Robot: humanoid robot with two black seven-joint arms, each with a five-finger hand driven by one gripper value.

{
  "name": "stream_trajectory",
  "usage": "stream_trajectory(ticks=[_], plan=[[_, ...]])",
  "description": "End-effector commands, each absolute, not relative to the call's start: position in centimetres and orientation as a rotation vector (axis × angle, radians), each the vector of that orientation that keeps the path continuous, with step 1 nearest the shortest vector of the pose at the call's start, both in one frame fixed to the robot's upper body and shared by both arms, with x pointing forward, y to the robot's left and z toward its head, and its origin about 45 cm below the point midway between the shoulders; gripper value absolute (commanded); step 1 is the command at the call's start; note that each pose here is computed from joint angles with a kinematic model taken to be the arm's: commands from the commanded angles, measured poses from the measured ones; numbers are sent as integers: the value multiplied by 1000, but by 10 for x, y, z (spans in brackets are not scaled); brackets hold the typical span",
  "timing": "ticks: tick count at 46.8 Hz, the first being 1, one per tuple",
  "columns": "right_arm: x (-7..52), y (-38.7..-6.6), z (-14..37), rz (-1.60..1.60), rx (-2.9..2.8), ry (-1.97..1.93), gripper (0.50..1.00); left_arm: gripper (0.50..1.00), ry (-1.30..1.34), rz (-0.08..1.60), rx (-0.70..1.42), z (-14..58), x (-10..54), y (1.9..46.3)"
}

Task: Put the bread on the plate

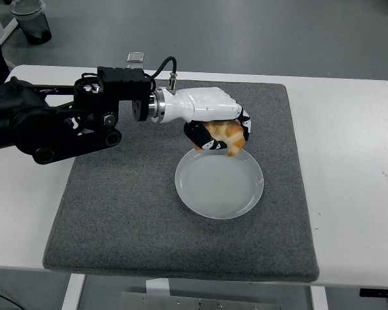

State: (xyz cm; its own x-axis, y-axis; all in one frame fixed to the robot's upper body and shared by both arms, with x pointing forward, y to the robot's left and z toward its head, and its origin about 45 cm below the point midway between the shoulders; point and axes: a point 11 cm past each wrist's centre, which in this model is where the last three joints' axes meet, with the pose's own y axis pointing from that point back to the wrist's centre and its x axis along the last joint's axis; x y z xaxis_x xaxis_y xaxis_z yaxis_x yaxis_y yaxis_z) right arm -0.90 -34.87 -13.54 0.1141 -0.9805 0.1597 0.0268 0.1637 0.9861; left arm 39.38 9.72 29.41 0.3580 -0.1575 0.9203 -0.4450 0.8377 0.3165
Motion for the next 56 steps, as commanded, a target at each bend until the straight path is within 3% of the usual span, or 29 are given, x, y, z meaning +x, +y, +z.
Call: stream_trajectory(ticks=[1,56], plan=[[-9,-349,-135,-1025,1114,-1175,932,500,-1201,178,594,281,390,96],[-9,-349,-135,-1026,1115,-1174,932,500,-1145,227,600,217,377,101]])
